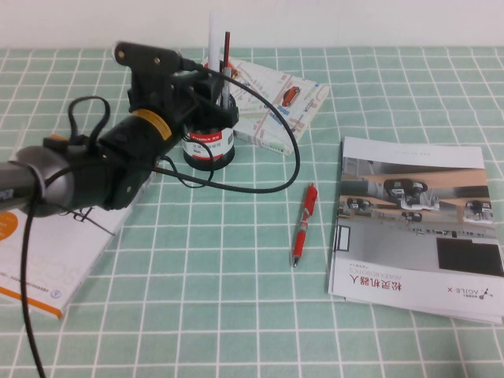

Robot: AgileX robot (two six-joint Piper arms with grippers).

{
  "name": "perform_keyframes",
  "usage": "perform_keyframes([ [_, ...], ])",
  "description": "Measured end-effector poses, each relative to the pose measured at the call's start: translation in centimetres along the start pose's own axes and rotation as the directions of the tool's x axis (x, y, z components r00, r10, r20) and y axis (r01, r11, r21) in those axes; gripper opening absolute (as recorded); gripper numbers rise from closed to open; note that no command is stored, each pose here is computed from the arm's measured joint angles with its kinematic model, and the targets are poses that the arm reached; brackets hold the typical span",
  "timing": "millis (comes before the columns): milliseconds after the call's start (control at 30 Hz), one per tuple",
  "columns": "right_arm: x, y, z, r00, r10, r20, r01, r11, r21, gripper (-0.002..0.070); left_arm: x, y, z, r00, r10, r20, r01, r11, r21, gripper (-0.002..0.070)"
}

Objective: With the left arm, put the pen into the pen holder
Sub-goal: Place the pen onto the pen holder

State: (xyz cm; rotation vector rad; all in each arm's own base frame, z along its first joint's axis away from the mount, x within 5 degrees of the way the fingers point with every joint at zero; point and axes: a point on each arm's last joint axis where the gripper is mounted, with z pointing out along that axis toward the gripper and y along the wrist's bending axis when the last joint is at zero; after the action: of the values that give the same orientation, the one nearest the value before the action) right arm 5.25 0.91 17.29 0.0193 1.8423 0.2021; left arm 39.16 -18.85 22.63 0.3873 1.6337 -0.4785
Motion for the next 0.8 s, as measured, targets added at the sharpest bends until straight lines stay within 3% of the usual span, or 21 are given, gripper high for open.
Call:
perform_keyframes([
  [400, 0.0, 0.0, 0.0, 1.000, 0.000, 0.000, 0.000, 1.000, 0.000, -0.0020, 1.2, 1.3, 0.6, 1.000, -0.021, -0.003, 0.021, 0.999, -0.036, 0.0102],
  [800, 0.0, 0.0, 0.0, 1.000, 0.000, 0.000, 0.000, 1.000, 0.000, -0.0020, 2.3, 1.5, 0.9, 1.000, -0.013, -0.026, 0.012, 0.999, -0.037, 0.0102],
])
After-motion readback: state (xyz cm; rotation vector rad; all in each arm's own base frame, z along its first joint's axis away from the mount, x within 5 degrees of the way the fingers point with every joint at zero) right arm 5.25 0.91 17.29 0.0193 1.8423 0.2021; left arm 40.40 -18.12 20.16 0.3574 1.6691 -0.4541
